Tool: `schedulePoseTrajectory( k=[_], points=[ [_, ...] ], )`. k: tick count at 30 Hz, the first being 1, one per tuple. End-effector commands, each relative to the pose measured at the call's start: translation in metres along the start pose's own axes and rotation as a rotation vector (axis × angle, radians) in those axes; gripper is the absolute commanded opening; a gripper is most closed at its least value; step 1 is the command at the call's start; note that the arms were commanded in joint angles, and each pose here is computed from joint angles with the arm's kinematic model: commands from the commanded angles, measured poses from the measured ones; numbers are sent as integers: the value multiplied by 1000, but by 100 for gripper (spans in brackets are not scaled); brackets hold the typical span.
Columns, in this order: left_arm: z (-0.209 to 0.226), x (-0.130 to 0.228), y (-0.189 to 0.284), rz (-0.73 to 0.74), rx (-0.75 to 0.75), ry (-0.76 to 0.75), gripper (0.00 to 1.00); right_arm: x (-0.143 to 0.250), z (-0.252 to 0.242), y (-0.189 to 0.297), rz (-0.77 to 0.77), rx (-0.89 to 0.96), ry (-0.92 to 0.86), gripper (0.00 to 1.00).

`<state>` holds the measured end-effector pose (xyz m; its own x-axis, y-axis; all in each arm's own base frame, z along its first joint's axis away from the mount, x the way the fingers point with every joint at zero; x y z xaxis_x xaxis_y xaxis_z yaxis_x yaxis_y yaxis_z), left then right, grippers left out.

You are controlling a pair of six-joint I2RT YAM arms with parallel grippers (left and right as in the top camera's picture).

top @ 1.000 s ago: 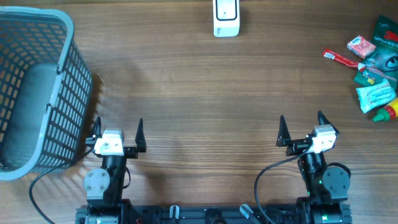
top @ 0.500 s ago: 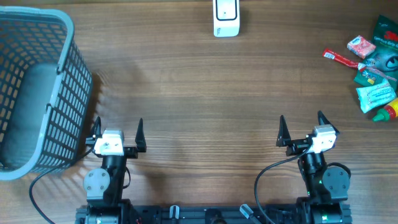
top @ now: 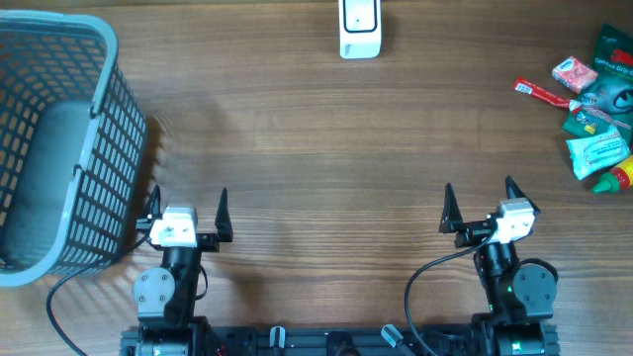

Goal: Scan the item barcode

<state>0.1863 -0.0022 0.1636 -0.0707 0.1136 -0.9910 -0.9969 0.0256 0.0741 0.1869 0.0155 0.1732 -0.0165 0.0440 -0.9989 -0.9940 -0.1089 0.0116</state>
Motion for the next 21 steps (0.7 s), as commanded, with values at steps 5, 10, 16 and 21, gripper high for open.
schedulePoseTrajectory(
  k=[5,10,16,21],
  points=[
    [2,2,0,1,-18,-14,100,-1,-2,0,-5,14,9,100],
    [3,2,0,1,-19,-14,100,-1,-2,0,-5,14,9,100],
    [3,2,0,1,-19,-14,100,-1,-2,0,-5,14,9,100],
    [3,2,0,1,-19,-14,100,-1,-2,0,-5,14,9,100]
  ],
)
Point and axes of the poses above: each gripper's point midway between its finger pads, its own y axis back along the fingers, its own z axis along the line the jaws close on, x = y × z, the point moved 6 cm from there along y, back along the fingers, and after that the axes turned 4 degrees about -y, right-handed, at the moved point
